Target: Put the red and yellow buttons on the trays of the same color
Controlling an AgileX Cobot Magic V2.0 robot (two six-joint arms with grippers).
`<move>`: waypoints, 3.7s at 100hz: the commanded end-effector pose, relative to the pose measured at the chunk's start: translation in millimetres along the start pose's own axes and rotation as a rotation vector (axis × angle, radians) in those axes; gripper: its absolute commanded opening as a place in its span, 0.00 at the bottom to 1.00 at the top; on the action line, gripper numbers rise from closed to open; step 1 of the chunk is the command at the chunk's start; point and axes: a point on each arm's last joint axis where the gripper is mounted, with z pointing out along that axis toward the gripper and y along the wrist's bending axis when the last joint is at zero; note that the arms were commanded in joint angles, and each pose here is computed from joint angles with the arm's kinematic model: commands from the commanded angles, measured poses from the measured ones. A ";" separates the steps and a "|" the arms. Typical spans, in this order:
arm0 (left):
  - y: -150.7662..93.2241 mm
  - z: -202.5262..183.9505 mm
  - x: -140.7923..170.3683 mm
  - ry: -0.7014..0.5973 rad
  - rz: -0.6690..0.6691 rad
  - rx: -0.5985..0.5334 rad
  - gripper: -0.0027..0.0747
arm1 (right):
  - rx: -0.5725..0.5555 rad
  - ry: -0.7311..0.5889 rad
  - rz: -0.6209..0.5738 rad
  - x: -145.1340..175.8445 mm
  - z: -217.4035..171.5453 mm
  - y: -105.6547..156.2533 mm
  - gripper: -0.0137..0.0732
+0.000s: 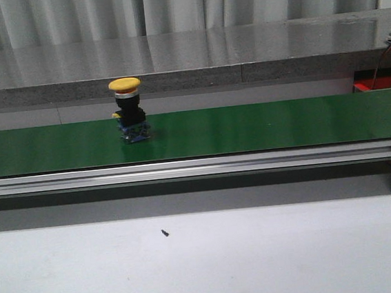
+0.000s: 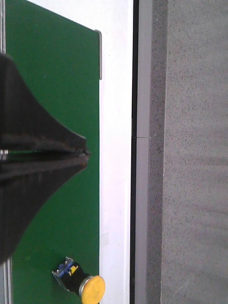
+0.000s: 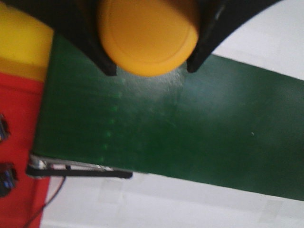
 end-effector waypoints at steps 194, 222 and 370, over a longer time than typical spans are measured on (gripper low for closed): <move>-1.8 -3.6 -16.8 -0.107 -0.012 0.005 0.01 | 0.267 -0.055 0.409 74.7 -16.1 -70.3 0.80; -1.8 -3.6 -16.8 -0.107 -0.012 0.005 0.01 | 0.118 -0.102 0.161 36.8 -36.3 -28.9 0.80; -1.8 -3.6 -16.8 -0.107 -0.012 0.005 0.01 | -0.105 -0.061 -0.269 -42.8 91.9 51.2 0.35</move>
